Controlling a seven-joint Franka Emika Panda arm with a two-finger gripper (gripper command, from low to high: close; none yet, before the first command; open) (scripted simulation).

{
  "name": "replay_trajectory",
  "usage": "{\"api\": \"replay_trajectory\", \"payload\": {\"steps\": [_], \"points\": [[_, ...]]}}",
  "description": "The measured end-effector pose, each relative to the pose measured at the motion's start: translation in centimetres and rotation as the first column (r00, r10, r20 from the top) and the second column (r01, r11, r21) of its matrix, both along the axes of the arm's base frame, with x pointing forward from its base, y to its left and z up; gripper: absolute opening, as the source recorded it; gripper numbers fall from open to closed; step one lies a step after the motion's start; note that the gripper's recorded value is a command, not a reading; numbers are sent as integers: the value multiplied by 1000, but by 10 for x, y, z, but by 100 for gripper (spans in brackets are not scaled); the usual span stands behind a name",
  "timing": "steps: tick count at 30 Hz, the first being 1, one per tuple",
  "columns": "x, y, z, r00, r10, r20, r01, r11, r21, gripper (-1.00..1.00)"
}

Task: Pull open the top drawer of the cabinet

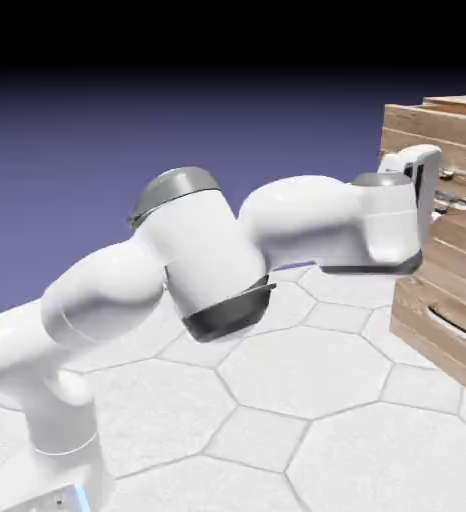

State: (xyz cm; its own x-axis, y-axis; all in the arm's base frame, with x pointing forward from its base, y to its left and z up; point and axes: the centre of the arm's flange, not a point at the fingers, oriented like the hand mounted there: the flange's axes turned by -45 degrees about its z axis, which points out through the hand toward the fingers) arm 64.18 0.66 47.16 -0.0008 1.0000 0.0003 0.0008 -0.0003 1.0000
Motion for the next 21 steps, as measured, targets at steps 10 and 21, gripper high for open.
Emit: {"api": "replay_trajectory", "payload": {"steps": [10, 21], "points": [[-95, 0, 0, 1000, 0, 0, 0, 1000, 0, -100], [-181, 0, 0, 1000, 0, 1, 0, 1000, 0, 100]]}}
